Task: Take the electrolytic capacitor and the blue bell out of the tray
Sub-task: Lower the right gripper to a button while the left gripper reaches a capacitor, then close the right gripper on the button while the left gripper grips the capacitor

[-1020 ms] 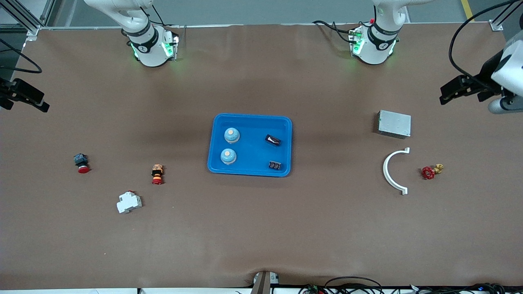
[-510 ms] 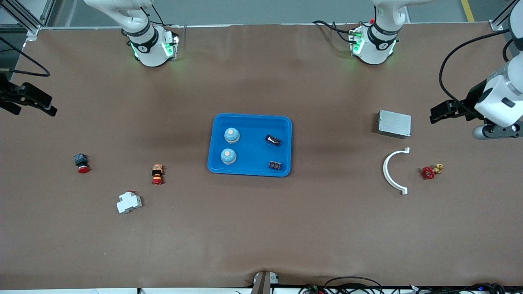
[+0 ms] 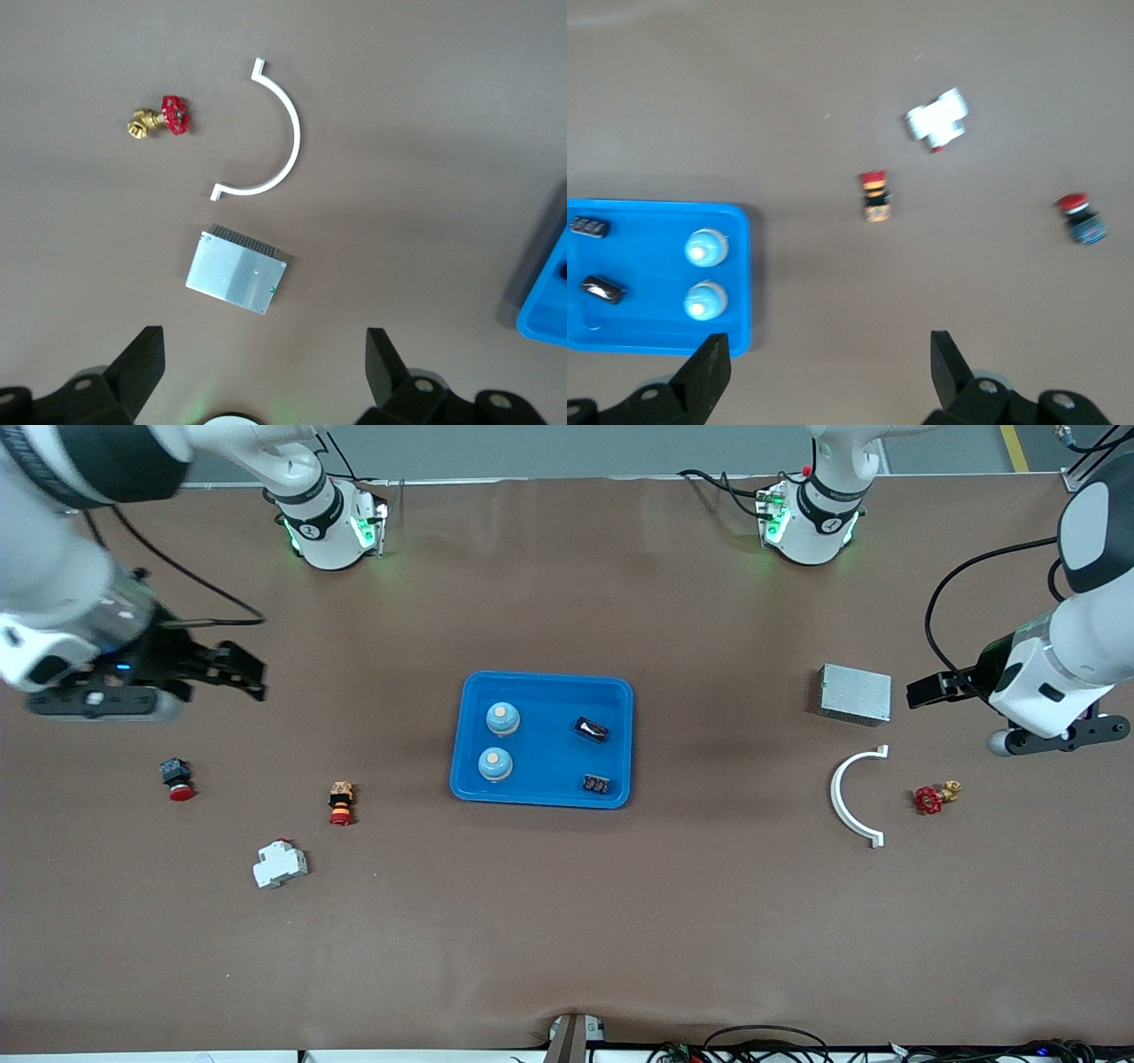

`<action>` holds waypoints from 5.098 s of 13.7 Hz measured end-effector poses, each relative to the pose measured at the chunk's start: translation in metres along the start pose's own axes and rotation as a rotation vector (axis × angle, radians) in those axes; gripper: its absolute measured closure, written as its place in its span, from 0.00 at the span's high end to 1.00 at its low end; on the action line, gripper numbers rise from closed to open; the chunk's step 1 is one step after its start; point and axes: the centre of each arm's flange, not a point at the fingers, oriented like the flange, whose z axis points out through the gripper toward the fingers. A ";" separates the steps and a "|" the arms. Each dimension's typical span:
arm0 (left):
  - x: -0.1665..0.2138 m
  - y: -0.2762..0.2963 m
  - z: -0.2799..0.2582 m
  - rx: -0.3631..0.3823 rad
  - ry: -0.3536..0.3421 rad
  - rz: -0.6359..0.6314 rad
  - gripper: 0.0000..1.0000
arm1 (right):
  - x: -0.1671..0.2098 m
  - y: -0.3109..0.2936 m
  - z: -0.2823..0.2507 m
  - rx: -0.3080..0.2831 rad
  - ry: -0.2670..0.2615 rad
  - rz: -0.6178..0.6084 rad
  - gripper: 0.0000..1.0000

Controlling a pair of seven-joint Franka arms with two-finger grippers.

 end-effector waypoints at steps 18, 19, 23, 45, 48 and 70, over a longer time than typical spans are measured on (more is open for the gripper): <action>-0.012 0.020 0.134 0.039 -0.090 -0.170 1.00 | -0.085 -0.197 0.233 0.026 -0.163 0.091 1.00; -0.014 0.030 0.138 0.039 -0.079 -0.196 1.00 | -0.084 -0.199 0.239 0.029 -0.157 0.093 1.00; -0.032 0.097 0.151 0.050 -0.064 -0.294 1.00 | -0.084 -0.212 0.280 0.036 -0.129 0.083 1.00; -0.053 0.379 0.263 -0.150 -0.124 -0.831 0.96 | -0.095 -0.223 0.408 -0.033 -0.157 0.067 1.00; -0.054 0.391 0.283 -0.175 -0.109 -0.855 0.91 | -0.096 -0.223 0.415 -0.041 -0.165 0.066 1.00; -0.048 0.373 0.224 -0.104 -0.012 -0.901 0.33 | -0.075 -0.184 0.256 -0.063 -0.213 -0.132 0.68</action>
